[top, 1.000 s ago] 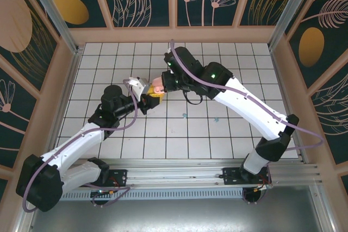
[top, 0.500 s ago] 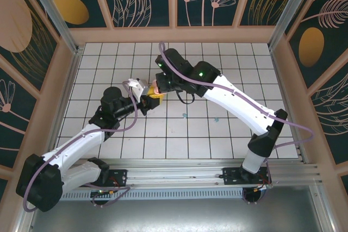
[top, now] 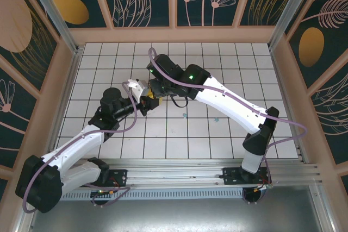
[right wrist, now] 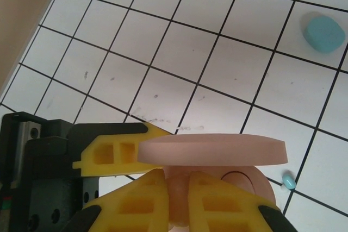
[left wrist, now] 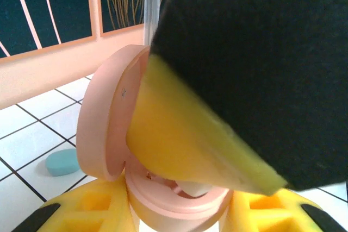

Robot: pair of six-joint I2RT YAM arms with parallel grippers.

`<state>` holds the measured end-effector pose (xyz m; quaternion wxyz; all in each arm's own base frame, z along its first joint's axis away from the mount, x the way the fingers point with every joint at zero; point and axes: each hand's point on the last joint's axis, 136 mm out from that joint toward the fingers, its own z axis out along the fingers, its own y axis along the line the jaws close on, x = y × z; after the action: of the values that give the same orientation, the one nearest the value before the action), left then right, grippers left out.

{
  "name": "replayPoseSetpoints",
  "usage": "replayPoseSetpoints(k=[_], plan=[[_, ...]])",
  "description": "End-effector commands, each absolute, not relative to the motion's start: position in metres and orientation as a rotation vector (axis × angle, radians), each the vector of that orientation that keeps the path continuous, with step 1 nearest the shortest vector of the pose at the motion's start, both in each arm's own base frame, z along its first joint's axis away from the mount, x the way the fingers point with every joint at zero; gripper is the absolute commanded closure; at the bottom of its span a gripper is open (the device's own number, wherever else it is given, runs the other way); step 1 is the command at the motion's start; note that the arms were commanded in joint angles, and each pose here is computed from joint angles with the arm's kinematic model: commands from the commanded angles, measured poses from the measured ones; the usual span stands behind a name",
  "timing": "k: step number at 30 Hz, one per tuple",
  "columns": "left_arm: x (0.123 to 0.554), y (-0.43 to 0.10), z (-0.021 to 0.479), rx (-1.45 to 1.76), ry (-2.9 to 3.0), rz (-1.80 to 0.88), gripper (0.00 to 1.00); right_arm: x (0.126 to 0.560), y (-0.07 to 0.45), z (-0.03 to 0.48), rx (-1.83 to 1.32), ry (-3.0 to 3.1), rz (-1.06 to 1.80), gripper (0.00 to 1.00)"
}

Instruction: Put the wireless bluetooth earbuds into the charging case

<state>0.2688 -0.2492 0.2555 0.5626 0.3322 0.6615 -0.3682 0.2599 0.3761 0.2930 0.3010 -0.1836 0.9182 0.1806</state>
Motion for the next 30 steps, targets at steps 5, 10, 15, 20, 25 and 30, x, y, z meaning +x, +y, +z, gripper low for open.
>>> replayPoseSetpoints(k=[5, 10, 15, 20, 25, 30], plan=[[0.268, -0.248, 0.272, 0.768, 1.496, -0.854, 0.84, 0.261, 0.370, 0.294, -0.472, 2.443, 0.413, 0.88], [0.269, -0.248, 0.271, 0.764, 1.506, -0.855, 0.84, 0.258, 0.369, 0.292, -0.494, 2.458, 0.400, 0.84], [0.270, -0.248, 0.271, 0.759, 1.509, -0.857, 0.84, 0.257, 0.371, 0.279, -0.519, 2.498, 0.360, 0.81], [0.270, -0.249, 0.273, 0.762, 1.507, -0.861, 0.84, 0.260, 0.372, 0.278, -0.515, 2.492, 0.348, 0.79], [0.270, -0.248, 0.273, 0.760, 1.511, -0.859, 0.84, 0.262, 0.374, 0.285, -0.506, 2.473, 0.367, 0.75], [0.270, -0.248, 0.271, 0.762, 1.513, -0.857, 0.84, 0.261, 0.375, 0.293, -0.498, 2.470, 0.384, 0.71]])
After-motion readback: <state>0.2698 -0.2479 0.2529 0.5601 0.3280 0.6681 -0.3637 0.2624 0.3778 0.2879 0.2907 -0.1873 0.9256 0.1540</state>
